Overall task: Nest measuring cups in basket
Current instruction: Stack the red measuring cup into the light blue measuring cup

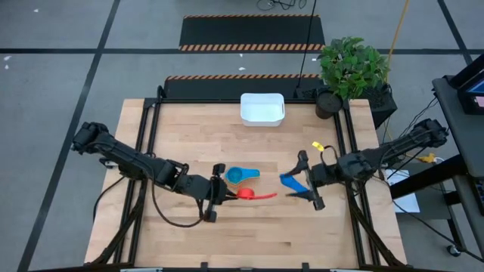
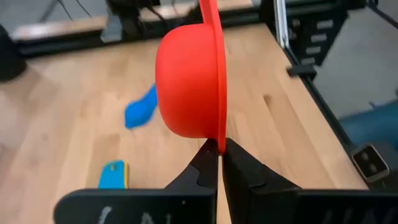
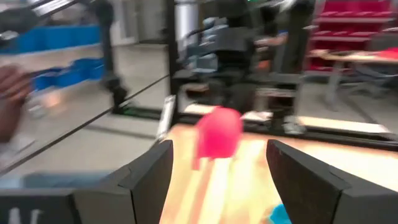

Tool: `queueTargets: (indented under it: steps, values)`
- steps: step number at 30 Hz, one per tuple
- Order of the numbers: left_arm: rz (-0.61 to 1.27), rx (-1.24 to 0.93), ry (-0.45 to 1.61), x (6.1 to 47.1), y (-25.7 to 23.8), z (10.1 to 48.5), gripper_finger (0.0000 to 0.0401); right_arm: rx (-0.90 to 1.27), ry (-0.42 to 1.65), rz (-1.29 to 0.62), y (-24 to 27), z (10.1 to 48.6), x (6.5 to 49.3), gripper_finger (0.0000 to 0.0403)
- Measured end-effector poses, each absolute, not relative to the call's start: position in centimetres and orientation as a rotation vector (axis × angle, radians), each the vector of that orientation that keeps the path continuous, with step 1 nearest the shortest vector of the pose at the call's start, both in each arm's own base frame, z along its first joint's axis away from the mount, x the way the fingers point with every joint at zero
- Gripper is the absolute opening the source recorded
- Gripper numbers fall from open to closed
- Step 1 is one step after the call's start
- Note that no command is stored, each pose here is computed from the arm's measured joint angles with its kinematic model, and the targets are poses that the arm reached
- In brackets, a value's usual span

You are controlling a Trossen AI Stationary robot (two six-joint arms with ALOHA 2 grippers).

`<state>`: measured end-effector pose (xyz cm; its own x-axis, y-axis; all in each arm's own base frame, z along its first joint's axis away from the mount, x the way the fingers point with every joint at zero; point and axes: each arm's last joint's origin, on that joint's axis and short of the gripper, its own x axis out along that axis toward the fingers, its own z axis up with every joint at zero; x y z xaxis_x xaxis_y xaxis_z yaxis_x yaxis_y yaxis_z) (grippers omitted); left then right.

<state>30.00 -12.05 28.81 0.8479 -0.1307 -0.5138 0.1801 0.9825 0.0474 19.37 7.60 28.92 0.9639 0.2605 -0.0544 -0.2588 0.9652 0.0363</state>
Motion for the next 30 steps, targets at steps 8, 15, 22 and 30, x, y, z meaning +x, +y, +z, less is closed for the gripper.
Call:
queueTargets:
  steps: [8, 15, 22, 30]
  values:
    - [-0.187, 0.103, 0.549, 29.8, -12.3, 28.7, 0.0009, 0.043, 0.154, 0.294, 7.6, 27.6, 20.2, 0.0254]
    - [-0.199, 0.119, 0.586, 29.7, -12.1, 28.4, 0.0014, 0.112, 0.243, 0.297, 6.9, 26.5, 21.8, 0.0254]
    - [-0.194, 0.125, 0.632, 29.4, -12.0, 28.0, 0.001, 0.18, 0.305, 0.377, 7.1, 26.1, 23.4, 0.0254]
    - [-0.193, 0.125, 0.631, 29.5, -12.0, 28.0, 0.0007, 0.15, 0.307, 0.39, 7.6, 26.5, 24.9, 0.0254]
